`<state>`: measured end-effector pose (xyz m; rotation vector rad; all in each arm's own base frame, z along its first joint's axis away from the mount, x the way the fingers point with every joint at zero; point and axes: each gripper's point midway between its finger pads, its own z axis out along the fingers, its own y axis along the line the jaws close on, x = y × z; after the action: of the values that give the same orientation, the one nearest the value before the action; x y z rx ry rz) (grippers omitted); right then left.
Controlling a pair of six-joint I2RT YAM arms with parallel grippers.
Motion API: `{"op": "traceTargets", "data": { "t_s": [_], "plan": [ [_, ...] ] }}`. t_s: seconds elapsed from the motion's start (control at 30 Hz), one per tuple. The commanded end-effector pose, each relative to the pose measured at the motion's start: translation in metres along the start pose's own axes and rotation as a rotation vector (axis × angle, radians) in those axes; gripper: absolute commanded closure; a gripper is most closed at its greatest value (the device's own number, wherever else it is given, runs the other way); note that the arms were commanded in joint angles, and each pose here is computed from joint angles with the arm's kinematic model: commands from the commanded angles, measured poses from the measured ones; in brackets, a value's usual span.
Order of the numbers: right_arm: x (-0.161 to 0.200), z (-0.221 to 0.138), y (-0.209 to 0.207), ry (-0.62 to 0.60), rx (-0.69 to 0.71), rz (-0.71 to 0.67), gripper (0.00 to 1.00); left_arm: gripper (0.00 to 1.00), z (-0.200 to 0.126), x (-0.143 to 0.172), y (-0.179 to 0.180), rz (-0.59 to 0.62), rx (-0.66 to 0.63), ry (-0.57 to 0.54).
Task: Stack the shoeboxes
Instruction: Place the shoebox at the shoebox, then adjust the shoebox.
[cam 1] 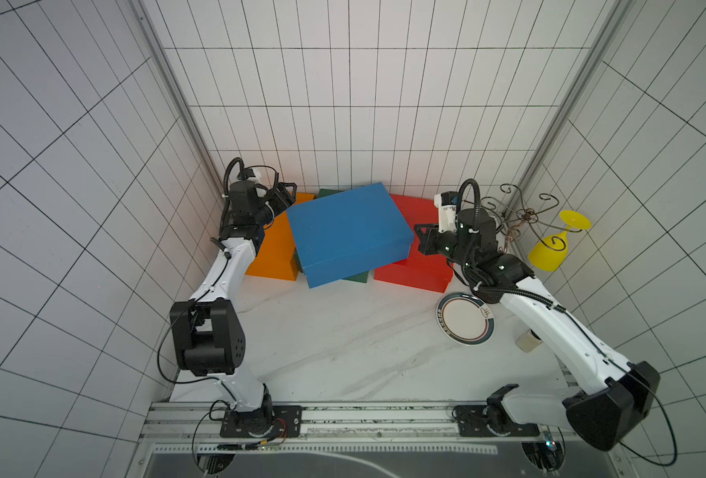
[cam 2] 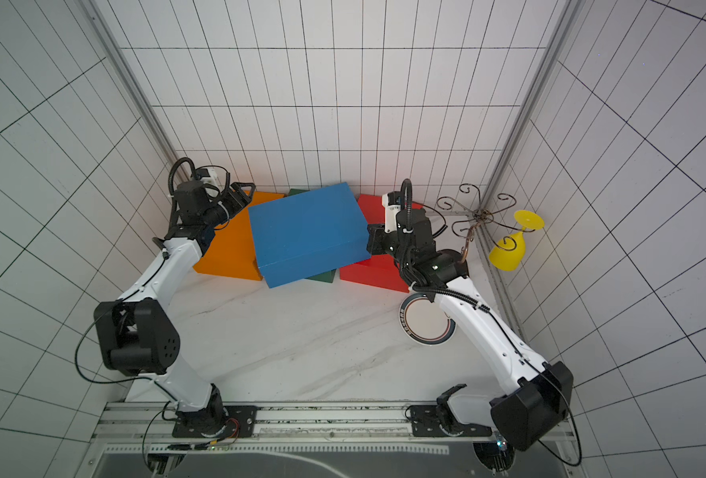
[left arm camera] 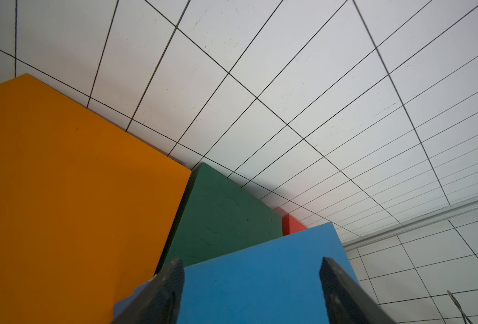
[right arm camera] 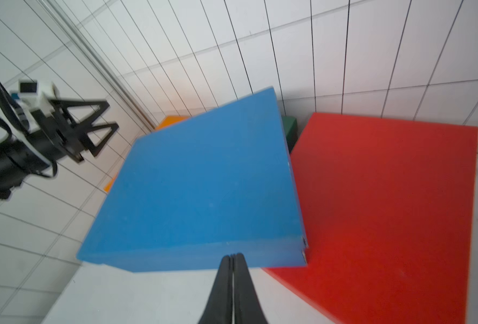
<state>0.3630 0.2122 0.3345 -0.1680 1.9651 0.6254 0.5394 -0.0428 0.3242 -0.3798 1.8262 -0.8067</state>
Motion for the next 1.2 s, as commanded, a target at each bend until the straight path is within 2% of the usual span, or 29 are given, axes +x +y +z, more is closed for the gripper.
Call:
{"op": "traceTargets", "data": {
  "t_s": [0.0, 0.27, 0.5, 0.9, 1.17],
  "plan": [
    [0.049, -0.005, -0.003, 0.1, 0.016, 0.027, 1.0, 0.23, 0.006, -0.012, -0.015, 0.03, 0.069, -0.003],
    [0.099, -0.019, -0.012, 0.182, 0.025, 0.067, 1.0, 0.23, 0.023, -0.007, -0.005, 0.028, 0.078, 0.02],
    [0.125, 0.002, -0.024, 0.251, 0.066, 0.052, 1.0, 0.23, 0.037, 0.013, 0.009, -0.004, 0.089, 0.063],
    [0.106, 0.047, -0.036, 0.219, 0.099, -0.004, 1.0, 0.23, 0.039, 0.047, 0.015, -0.054, 0.105, 0.106],
    [0.073, 0.073, -0.043, 0.165, 0.09, -0.015, 1.0, 0.23, 0.031, 0.055, 0.013, -0.072, 0.121, 0.107]
  ]
}}
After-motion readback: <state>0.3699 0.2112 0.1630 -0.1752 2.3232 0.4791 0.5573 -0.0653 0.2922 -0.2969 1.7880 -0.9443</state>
